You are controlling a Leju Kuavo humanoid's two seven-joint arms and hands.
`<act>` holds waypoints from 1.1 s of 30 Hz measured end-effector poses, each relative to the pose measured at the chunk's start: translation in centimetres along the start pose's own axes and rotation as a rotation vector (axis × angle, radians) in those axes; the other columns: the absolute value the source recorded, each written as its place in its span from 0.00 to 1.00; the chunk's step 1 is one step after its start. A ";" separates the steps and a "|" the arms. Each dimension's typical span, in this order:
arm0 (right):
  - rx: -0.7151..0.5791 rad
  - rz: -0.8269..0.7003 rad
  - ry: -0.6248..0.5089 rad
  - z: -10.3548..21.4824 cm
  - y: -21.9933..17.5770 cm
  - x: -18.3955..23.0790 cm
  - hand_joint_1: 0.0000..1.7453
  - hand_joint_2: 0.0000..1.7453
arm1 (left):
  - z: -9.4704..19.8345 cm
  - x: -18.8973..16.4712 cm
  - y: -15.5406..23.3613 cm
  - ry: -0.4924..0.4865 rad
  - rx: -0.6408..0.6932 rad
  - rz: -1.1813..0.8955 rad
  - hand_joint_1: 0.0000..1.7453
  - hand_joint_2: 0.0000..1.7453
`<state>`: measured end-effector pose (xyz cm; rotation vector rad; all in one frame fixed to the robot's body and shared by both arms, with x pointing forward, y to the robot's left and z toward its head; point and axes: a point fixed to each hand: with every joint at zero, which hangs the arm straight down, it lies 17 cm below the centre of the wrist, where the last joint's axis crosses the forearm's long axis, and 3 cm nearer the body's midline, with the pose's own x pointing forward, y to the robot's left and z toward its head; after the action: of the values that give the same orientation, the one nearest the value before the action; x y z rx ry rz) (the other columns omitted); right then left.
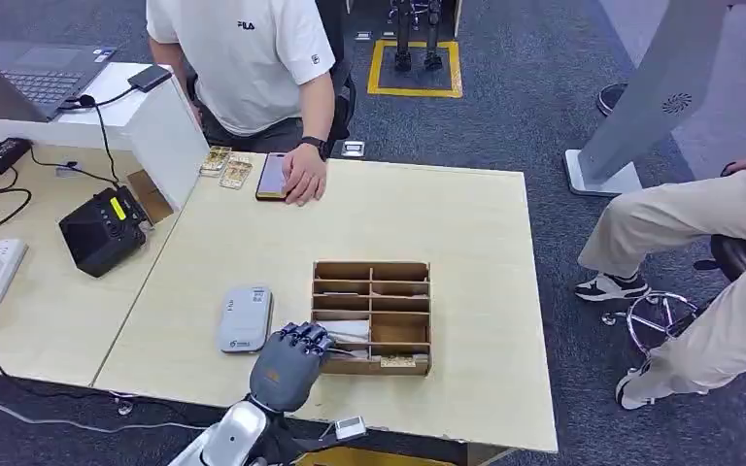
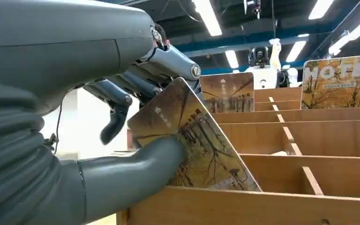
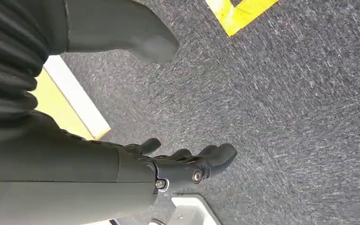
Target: Pass the card to the sensor for recognition and then transmit it.
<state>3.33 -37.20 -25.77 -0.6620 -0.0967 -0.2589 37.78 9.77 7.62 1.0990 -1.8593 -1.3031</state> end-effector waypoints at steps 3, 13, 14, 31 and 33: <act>0.000 0.000 0.000 0.0 0.0 0.0 0.00 1.00 | 0.0 -0.1 0.0 0.006 0.001 -0.001 1.00 1.00; -0.003 0.001 -0.001 0.0 -0.1 0.0 0.00 1.00 | 0.0 -0.1 0.1 0.005 0.002 0.001 1.00 1.00; -0.003 0.001 -0.001 0.0 -0.1 0.0 0.00 1.00 | 0.0 0.0 0.1 0.001 0.004 0.002 1.00 1.00; -0.004 0.014 -0.014 0.0 -0.1 0.3 0.00 1.00 | -1.4 2.1 4.0 -0.105 0.109 0.079 1.00 1.00; -0.004 0.014 -0.016 -0.1 -0.1 0.4 0.00 1.00 | -1.9 2.1 4.8 -0.111 0.130 0.086 1.00 1.00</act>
<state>3.67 -37.38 -25.69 -0.6685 -0.1071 -0.2399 37.04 7.93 12.81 1.0181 -2.0753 -1.2309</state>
